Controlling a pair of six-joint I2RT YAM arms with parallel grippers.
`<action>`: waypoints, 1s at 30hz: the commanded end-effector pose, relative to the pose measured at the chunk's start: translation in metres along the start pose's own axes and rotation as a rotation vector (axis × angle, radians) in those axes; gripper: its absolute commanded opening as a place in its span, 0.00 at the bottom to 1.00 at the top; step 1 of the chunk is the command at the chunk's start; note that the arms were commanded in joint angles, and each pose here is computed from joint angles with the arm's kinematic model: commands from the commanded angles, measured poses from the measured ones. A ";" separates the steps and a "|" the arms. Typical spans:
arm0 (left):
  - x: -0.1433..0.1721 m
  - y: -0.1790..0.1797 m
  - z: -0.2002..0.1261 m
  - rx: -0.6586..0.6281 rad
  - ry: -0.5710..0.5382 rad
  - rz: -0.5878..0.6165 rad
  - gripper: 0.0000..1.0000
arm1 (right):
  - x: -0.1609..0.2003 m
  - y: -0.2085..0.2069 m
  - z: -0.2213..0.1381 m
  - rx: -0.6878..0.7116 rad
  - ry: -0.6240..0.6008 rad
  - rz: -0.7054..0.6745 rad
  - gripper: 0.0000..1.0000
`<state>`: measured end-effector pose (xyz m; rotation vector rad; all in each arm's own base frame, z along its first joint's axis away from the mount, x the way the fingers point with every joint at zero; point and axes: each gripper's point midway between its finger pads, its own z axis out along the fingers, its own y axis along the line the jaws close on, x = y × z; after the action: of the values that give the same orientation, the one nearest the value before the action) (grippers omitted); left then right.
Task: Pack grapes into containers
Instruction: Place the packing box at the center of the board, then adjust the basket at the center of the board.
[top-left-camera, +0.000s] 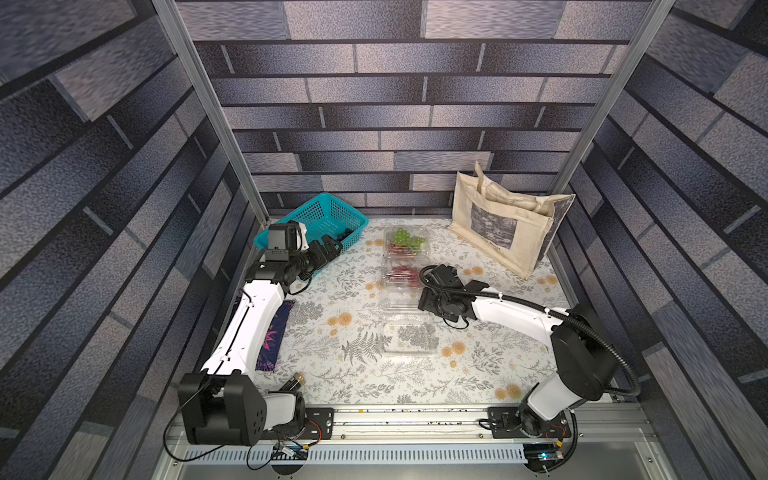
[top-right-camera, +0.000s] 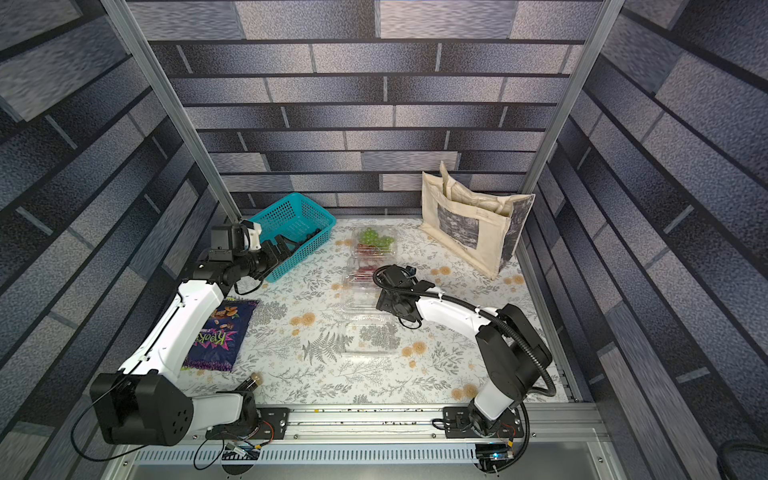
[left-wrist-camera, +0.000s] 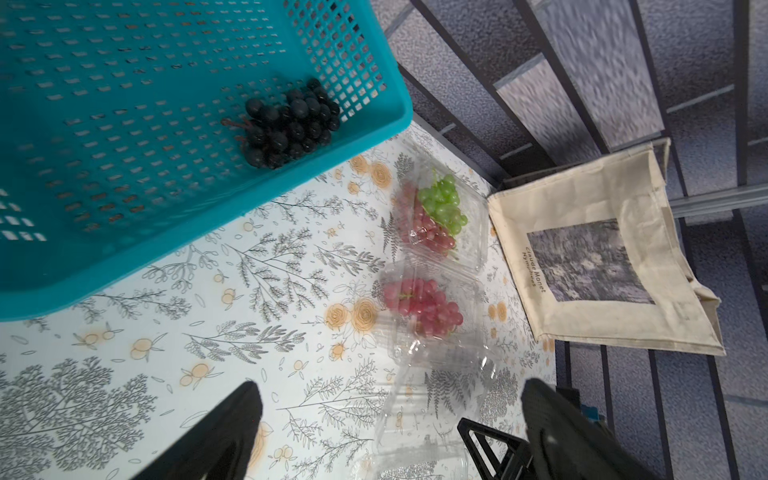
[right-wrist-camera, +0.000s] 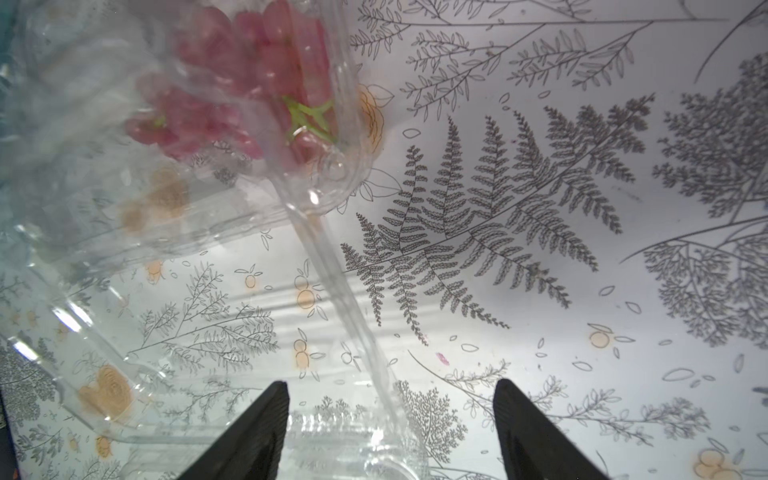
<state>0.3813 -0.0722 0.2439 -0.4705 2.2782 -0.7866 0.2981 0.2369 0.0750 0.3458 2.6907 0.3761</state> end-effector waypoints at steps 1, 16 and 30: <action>-0.006 0.017 0.002 -0.079 0.031 -0.024 1.00 | -0.011 0.003 -0.015 -0.005 -0.035 -0.008 0.85; -0.042 0.078 0.073 -0.266 0.157 -0.037 1.00 | -0.038 0.022 -0.035 -0.034 -0.084 -0.115 1.00; -0.005 0.077 0.101 -0.226 0.298 -0.050 1.00 | -0.050 0.027 -0.034 -0.071 -0.064 -0.140 1.00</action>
<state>0.4602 -0.0312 0.1385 -0.5919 2.6214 -0.5868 0.3318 0.2396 0.1283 0.1666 2.5994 0.4073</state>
